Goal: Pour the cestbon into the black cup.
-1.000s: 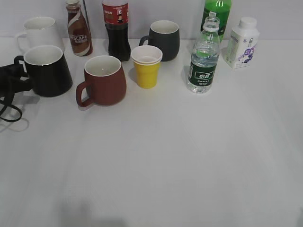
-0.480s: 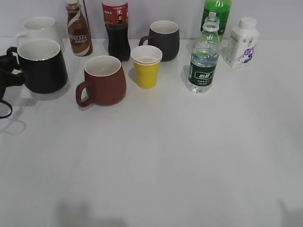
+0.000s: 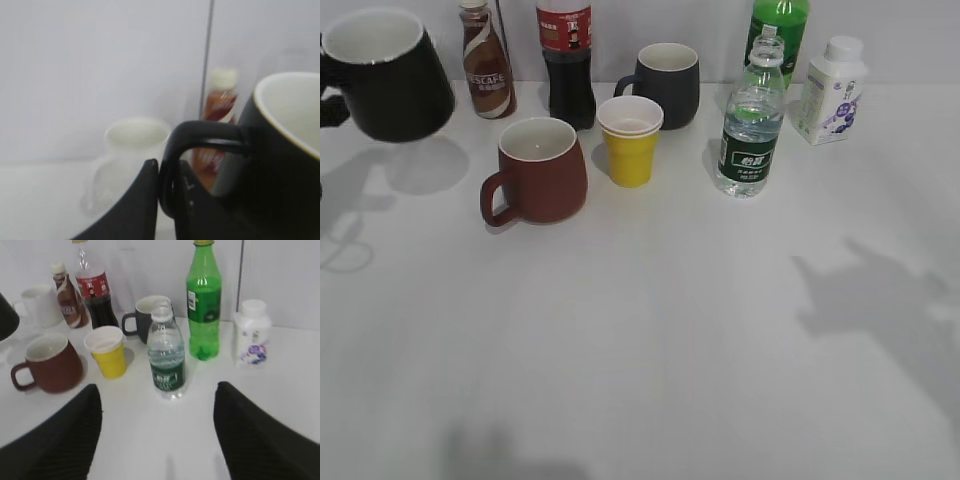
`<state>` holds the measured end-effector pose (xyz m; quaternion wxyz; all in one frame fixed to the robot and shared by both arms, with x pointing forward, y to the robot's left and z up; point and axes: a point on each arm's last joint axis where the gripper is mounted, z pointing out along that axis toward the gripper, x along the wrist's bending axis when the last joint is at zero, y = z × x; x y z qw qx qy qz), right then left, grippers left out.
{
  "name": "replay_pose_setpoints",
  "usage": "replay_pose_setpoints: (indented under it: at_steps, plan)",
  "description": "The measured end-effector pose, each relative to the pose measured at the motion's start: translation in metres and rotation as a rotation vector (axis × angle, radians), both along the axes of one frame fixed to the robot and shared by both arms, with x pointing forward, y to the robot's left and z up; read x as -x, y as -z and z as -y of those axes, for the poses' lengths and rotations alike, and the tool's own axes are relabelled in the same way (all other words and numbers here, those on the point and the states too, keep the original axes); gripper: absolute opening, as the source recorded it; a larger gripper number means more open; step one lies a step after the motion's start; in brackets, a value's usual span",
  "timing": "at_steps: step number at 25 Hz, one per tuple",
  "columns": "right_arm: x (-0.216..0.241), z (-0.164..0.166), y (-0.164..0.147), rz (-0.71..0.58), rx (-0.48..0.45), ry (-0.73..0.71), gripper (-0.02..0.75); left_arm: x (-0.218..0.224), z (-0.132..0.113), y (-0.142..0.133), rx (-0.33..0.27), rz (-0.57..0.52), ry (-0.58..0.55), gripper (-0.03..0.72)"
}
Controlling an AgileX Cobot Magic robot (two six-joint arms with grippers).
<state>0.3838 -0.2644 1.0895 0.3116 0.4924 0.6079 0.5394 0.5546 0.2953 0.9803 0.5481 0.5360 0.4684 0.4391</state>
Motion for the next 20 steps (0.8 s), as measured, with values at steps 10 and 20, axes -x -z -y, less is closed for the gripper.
replay_pose_setpoints:
  at_steps: [10, 20]
  plan:
    - [-0.099, -0.012, 0.042, -0.106, 0.074, -0.123, 0.398, 0.020, 0.008, -0.040, -0.036, 0.080, 0.079, 0.046]
    - [-0.113, 0.003, 0.065, -0.460, 0.225, 0.013, 0.387, 0.026, 0.009, -0.046, -0.052, 0.092, 0.092, 0.046]
